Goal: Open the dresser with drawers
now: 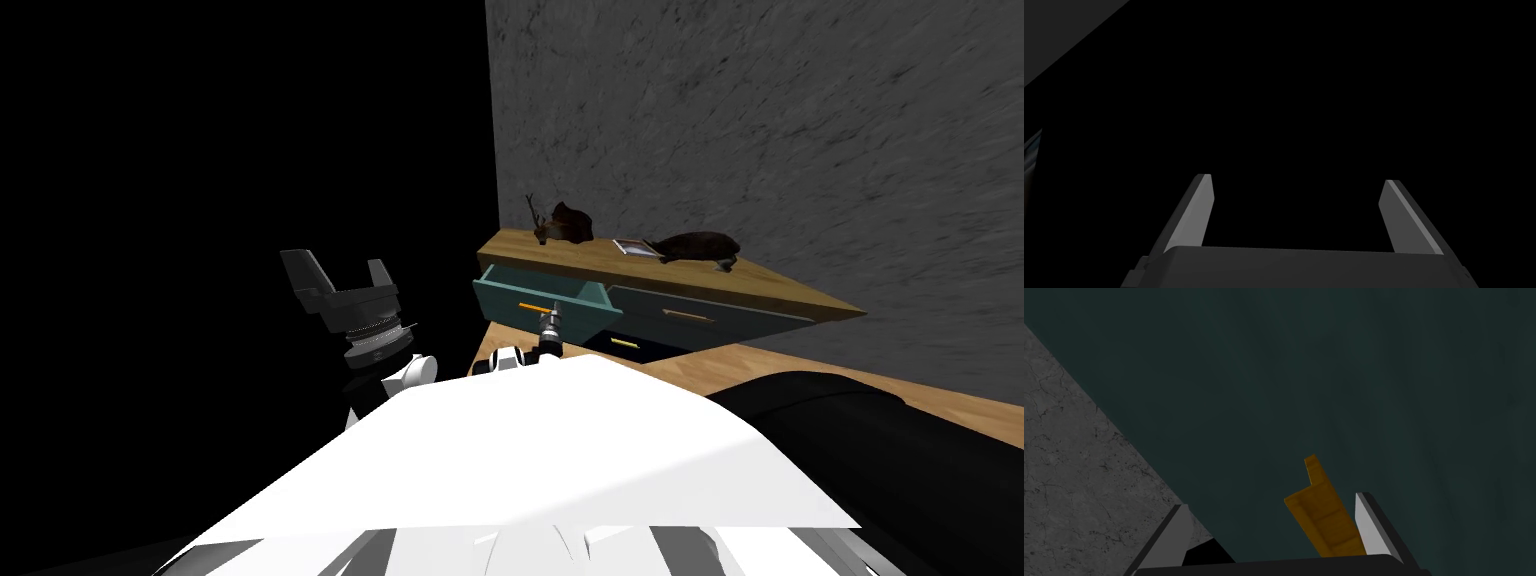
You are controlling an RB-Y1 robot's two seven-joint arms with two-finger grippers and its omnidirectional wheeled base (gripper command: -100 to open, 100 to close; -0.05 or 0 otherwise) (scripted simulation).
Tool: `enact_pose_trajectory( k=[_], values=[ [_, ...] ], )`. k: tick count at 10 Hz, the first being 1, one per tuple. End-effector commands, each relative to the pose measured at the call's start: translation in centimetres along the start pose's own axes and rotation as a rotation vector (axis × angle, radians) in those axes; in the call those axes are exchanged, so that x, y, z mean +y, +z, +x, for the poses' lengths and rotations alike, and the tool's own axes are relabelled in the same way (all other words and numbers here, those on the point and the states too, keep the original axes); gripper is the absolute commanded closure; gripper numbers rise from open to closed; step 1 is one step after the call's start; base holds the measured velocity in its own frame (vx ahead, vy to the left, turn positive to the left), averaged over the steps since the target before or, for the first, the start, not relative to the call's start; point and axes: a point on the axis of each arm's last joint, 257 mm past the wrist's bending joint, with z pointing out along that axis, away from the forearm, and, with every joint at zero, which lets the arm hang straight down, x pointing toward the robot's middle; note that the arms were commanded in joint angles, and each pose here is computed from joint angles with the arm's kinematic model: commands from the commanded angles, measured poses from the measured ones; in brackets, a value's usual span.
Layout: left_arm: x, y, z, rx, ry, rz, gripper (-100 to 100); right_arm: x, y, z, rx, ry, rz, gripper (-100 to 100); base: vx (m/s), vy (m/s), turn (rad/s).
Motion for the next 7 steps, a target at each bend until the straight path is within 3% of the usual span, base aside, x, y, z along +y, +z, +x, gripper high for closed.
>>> enact_pose_trajectory(
  k=[1,3,4,5,7],
  values=[
    [0.0,0.0,0.0,0.000,0.000,0.000,0,-1.0,-0.5,-1.4,-0.012,-0.004,-0.001,-100,0.010,-0.022,-0.052],
    [0.0,0.0,0.0,0.000,0.000,0.000,0,-1.5,-0.6,-1.9,-0.016,-0.005,0.000,-100,0.009,-0.013,-0.027],
    [0.0,0.0,0.0,0.000,0.000,0.000,0,-0.5,-1.0,-1.3,-0.009,-0.014,-0.023,-100,0.009,-0.004,0.005],
    [0.0,0.0,0.0,0.000,0.000,0.000,0,-0.3,-1.0,-1.2,-0.008,-0.016,-0.027,0,0.006,0.001,0.004],
    [0.0,0.0,0.0,0.000,0.000,0.000,0,0.1,-1.2,-1.0,-0.005,-0.018,-0.035,0,0.000,0.000,0.000]
  ],
)
